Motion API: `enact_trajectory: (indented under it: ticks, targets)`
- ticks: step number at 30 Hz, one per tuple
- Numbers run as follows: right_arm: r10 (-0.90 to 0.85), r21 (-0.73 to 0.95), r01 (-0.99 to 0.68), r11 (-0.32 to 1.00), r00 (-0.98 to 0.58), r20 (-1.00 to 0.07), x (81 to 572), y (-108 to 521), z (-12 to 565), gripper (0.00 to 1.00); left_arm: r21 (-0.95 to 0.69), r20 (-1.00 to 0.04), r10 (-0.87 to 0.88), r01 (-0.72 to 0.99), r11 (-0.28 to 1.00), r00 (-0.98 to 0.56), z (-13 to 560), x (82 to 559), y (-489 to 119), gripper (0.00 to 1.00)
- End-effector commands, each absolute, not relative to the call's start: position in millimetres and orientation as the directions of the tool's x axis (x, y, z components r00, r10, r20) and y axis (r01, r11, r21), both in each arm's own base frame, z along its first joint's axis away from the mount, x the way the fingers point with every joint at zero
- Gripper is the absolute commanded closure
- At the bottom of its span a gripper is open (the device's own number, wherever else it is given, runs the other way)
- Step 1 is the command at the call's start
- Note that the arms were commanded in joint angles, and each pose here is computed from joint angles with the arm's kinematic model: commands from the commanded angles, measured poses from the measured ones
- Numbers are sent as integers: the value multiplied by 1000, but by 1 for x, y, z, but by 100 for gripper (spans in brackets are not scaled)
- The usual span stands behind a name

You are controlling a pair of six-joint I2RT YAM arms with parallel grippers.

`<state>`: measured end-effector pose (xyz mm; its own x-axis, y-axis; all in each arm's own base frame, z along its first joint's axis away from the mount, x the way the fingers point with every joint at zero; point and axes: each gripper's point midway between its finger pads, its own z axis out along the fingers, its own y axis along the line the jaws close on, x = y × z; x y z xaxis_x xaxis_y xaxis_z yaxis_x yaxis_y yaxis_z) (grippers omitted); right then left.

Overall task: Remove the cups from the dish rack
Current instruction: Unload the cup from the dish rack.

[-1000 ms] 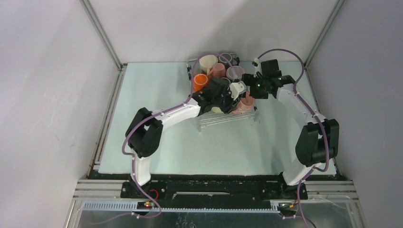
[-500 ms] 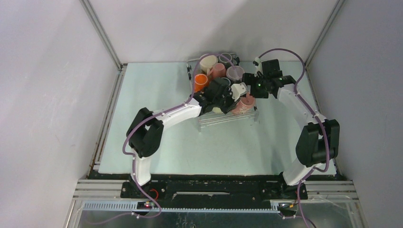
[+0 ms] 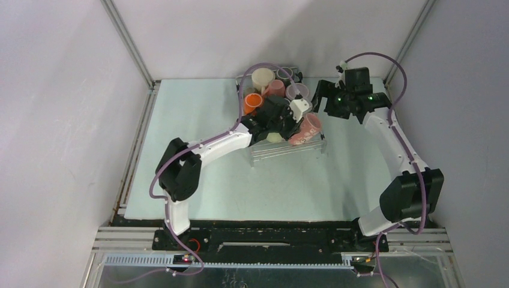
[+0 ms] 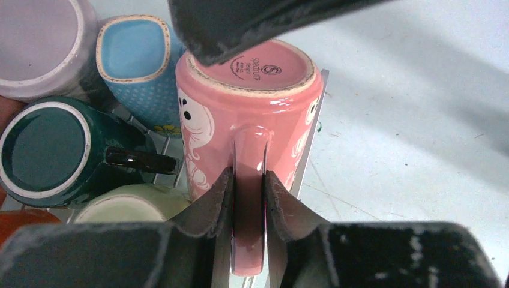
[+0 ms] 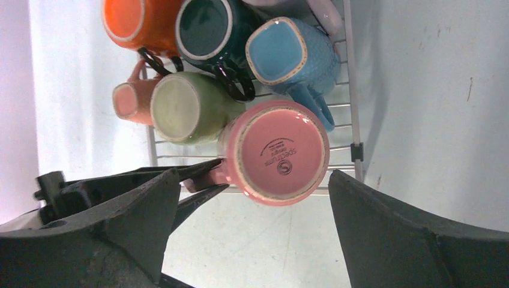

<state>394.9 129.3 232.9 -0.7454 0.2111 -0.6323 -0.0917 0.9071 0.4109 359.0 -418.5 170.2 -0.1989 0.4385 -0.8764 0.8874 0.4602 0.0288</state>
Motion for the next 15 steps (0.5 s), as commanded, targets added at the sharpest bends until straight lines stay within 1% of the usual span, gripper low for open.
enact_trajectory:
  ticks: [1,7,15]
  targets:
    - [281,456,-91,885,-676,-681,388,126,281,0,22,-951,281,882,471,-126,242,355,-427,100]
    - [289,460,-70,885,-693,-661,382,122,272,0,4,-950,277,883,470,-143,239,352,-427,100]
    - [272,465,-61,883,-743,-612,375,126,235,0,-14,-939,298,883,469,-173,221,349,-425,100]
